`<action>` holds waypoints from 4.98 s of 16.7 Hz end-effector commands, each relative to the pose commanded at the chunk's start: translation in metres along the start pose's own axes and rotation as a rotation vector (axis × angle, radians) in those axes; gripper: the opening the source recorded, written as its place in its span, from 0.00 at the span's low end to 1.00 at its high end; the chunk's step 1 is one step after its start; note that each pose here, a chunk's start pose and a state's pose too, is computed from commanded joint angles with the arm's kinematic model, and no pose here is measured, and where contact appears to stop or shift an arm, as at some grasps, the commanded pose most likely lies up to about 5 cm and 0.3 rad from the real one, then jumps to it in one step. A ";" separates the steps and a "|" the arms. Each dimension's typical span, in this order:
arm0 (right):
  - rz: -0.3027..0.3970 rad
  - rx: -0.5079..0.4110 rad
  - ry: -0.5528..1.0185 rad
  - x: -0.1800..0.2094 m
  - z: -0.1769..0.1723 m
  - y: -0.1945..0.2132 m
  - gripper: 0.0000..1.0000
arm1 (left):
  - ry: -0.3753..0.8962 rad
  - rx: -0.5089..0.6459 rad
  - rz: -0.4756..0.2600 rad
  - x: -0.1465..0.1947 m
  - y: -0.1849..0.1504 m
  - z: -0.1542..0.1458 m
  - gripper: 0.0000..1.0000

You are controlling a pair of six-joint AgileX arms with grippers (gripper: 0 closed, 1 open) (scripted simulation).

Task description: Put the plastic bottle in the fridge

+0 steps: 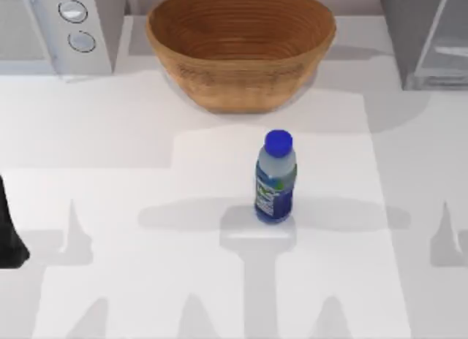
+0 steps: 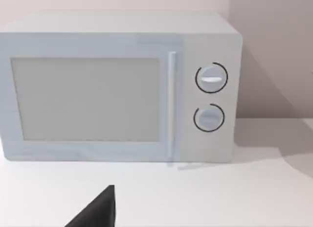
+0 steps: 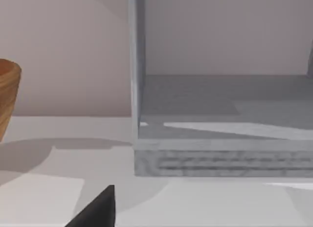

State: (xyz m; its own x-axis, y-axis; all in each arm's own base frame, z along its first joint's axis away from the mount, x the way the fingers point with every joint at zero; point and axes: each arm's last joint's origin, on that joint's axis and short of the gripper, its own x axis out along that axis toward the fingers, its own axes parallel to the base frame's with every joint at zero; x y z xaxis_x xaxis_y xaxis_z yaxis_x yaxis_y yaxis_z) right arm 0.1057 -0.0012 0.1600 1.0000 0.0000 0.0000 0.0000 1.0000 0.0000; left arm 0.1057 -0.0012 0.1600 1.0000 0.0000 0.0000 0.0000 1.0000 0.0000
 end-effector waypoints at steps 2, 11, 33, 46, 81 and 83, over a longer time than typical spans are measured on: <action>0.000 0.000 0.000 0.000 0.000 0.000 1.00 | 0.000 0.000 0.000 0.000 0.000 0.000 1.00; 0.199 -0.006 -0.012 0.030 0.021 0.022 1.00 | 0.000 0.000 0.000 0.000 0.000 0.000 1.00; 0.774 -0.049 0.104 0.109 -0.104 0.152 1.00 | 0.000 0.000 0.000 0.000 0.000 0.000 1.00; 0.774 -0.049 0.104 0.145 -0.110 0.187 1.00 | 0.000 0.000 0.000 0.000 0.000 0.000 1.00; 0.772 -0.049 0.097 0.158 -0.075 0.130 0.01 | 0.000 0.000 0.000 0.000 0.000 0.000 1.00; 0.771 -0.048 0.095 0.155 -0.064 0.106 0.01 | 0.000 0.000 0.000 0.000 0.000 0.000 1.00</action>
State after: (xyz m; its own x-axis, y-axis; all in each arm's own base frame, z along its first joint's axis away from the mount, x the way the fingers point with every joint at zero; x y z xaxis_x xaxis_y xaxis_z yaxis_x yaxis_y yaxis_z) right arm 0.2609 0.1051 0.0959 0.7130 0.6935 -0.1036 -0.6979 0.7162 -0.0086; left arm 0.1057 -0.0012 0.1600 1.0000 0.0000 0.0000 0.0000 1.0000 0.0000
